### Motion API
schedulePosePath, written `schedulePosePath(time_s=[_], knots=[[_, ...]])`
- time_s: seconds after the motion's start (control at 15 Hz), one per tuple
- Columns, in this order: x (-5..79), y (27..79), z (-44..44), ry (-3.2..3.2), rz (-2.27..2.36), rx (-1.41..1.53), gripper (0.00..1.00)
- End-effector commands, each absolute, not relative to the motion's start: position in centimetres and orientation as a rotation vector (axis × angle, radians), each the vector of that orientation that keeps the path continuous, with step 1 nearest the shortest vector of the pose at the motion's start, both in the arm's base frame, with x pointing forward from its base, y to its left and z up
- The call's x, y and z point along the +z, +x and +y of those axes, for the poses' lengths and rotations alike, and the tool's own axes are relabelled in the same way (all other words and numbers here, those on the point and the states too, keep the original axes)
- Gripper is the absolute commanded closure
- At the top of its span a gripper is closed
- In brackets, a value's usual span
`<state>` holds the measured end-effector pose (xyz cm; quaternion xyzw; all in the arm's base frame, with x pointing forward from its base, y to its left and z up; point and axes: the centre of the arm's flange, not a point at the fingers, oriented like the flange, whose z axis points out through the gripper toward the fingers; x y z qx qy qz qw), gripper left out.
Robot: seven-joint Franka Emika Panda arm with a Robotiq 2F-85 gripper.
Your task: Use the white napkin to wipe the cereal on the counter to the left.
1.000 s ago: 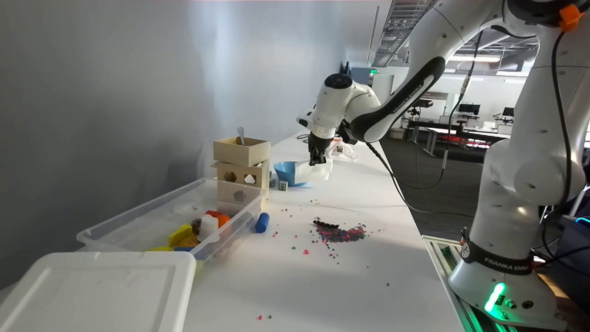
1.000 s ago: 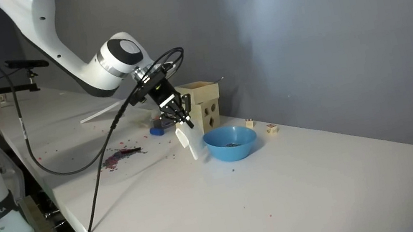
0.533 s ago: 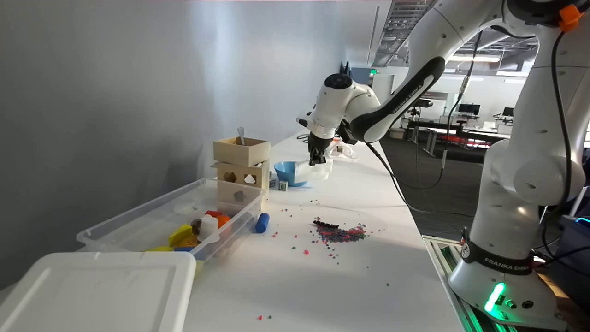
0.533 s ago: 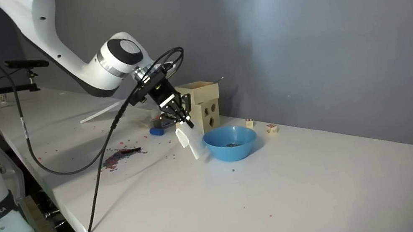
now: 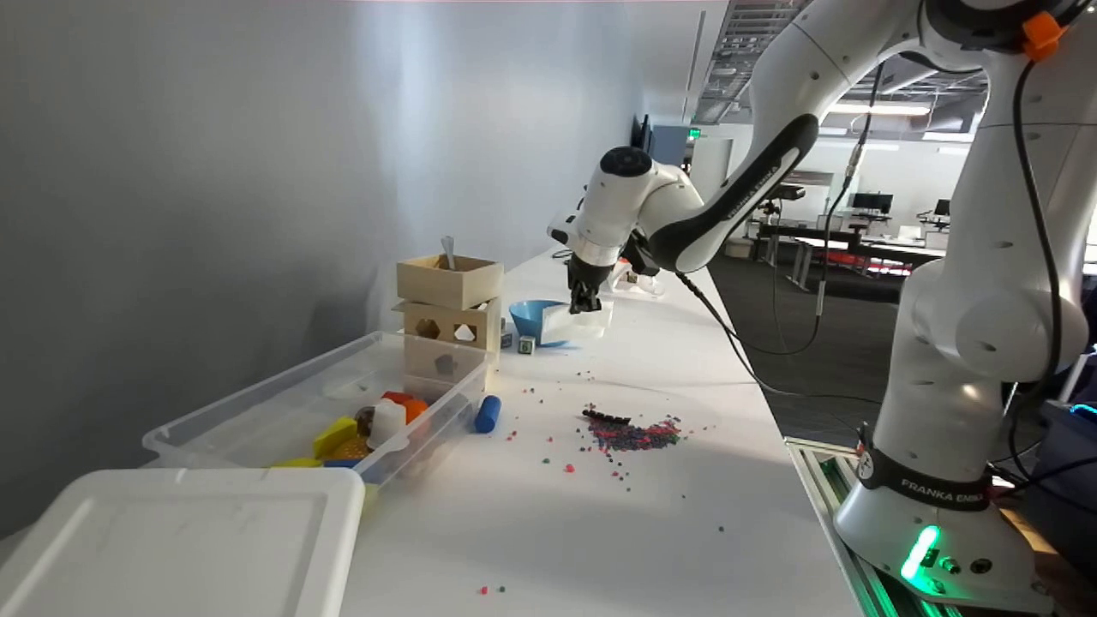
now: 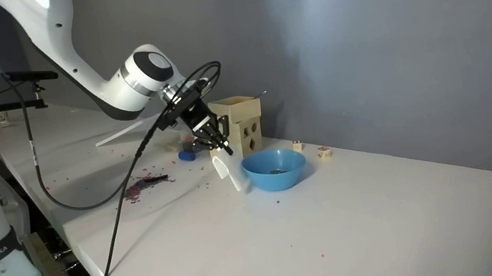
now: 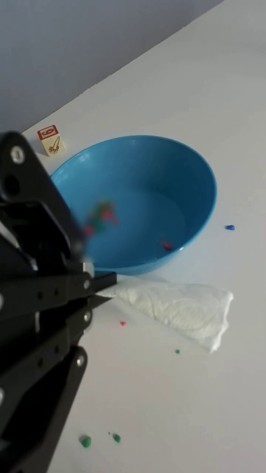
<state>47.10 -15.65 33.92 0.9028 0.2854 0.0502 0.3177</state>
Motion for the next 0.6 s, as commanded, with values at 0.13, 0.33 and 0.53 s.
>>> schedulePosePath(time_s=[0.13, 0.33, 0.53], knots=[[29.6, 47.6, -15.6, 2.376, 0.833, 0.094, 1.00], [28.3, 47.6, -16.1, 2.373, 0.843, 0.099, 1.00], [27.5, 47.7, -17.1, 2.375, 0.786, 0.069, 1.00]])
